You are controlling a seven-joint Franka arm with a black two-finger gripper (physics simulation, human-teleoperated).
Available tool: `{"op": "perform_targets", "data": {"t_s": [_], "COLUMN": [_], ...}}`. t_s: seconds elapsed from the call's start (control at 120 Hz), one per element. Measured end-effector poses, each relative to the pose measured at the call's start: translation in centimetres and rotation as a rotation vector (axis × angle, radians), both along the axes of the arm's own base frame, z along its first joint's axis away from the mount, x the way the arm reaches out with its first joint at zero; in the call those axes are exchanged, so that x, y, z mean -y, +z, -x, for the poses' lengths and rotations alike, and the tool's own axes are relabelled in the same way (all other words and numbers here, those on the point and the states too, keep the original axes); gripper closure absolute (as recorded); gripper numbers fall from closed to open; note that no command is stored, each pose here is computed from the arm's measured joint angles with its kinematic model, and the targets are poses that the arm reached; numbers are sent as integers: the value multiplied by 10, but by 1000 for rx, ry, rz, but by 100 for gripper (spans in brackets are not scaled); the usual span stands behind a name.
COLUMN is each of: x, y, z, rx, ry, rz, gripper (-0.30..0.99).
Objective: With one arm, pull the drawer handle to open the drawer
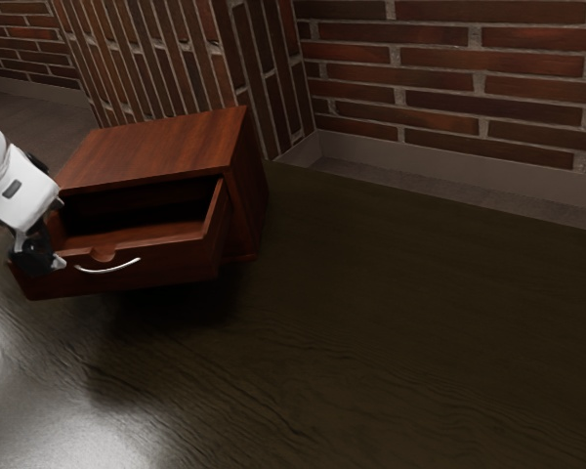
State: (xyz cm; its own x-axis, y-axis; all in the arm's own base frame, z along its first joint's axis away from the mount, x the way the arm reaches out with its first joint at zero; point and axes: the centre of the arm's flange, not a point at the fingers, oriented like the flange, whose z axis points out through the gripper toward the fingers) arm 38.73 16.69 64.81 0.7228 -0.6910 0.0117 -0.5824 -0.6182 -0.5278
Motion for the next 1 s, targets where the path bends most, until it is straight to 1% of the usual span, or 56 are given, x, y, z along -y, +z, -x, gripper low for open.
{"op": "perform_targets", "data": {"t_s": [0.075, 0.133, 0.2, 0.275, 0.308, 0.408, 0.508, 0.617, 0.717, 0.892, 1.0], "x": [14, 23, 28, 35, 39, 37, 40, 43, 47, 67, 70], "y": [22, 35, 47, 61, 64, 59, 50, 38, 30, 30, 32], "z": [-18, -29, -36, -38, -37, -31, -30, -54, -72, -78, -77], "rx": [-2, -7, -15, -29, -41, -92, -149, -210, -246, -262, -262], "ry": [-24, -34, -29, -15, -4, 50, 84, 119, 138, 131, 139], "rz": [14, 40, 85, 121, 138, 223, 272, 290, 296, 302, 306], "gripper": [0, 0, 0, 0, 0, 0, 0, 0, 0, 0, 0]}}
